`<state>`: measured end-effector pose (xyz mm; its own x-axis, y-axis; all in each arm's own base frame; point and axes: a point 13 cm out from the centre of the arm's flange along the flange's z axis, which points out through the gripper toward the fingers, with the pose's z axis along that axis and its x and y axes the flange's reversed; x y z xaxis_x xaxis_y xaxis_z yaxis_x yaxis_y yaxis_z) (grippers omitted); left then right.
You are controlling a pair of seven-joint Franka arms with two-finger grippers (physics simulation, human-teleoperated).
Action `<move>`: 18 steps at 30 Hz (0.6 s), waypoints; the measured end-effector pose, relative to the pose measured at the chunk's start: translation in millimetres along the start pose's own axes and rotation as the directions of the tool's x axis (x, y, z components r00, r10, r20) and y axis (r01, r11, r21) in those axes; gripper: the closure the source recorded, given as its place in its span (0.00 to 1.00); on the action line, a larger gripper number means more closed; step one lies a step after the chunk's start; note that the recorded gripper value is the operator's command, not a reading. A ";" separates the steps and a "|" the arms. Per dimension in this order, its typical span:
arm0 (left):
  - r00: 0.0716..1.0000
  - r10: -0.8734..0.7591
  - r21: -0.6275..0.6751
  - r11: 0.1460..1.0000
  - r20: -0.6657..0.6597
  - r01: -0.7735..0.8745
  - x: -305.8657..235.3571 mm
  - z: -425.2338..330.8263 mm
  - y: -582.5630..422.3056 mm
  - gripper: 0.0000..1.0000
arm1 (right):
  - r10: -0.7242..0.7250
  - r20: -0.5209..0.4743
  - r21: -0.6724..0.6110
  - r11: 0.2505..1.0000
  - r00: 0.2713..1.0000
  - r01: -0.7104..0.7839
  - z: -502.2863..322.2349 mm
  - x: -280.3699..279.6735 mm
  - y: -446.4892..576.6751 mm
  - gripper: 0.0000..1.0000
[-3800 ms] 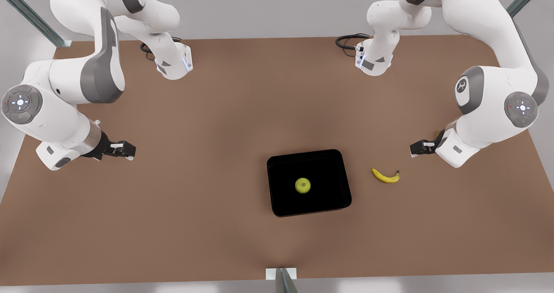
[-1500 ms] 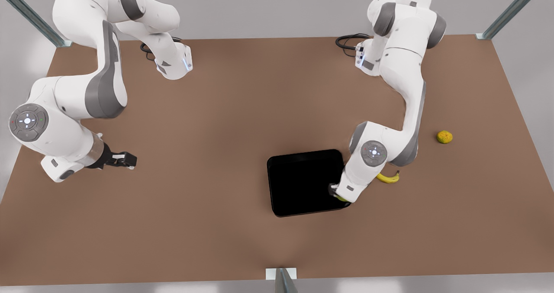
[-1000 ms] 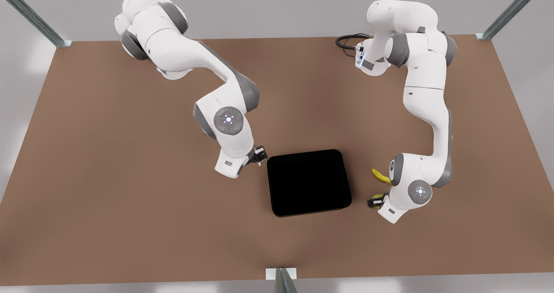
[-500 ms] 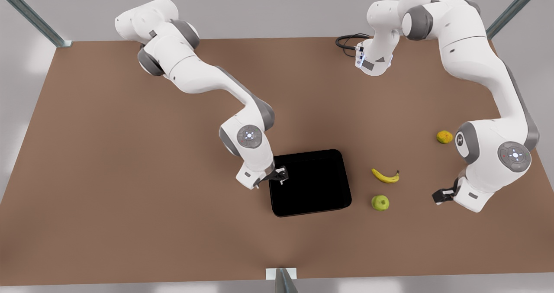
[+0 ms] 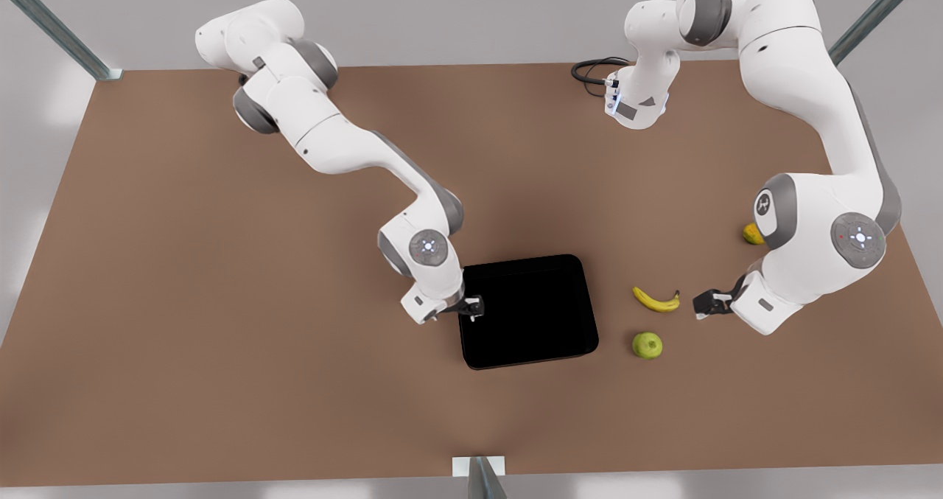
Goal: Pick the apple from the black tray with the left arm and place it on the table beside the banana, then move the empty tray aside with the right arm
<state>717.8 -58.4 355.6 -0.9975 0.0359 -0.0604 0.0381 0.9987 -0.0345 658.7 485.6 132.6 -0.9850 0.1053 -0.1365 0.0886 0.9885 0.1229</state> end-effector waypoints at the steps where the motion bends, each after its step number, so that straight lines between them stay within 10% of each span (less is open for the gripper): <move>1: 1.000 0.005 -0.001 1.000 -0.004 -0.005 0.7 1.0 -1.1 0.00 | 0.008 -0.006 -0.003 1.000 1.000 -0.008 6.6 3.6 1.5 0.01; 8: 1.000 0.017 -0.010 1.000 -0.018 -0.017 3.1 5.4 2.0 0.00 | 0.061 -0.027 -0.005 0.998 0.998 -0.061 35.4 13.7 0.2 0.08; 18: 0.999 0.024 -0.016 1.000 -0.039 -0.025 8.4 7.5 6.6 0.00 | 0.108 -0.044 -0.015 0.994 0.993 -0.109 48.5 19.8 2.9 0.80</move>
<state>710.1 -51.8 347.4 -0.9979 0.0614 -0.0220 0.0618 0.9979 -0.0172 646.6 495.8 82.6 -0.9753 0.2066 -0.0785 0.1931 0.9693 0.1520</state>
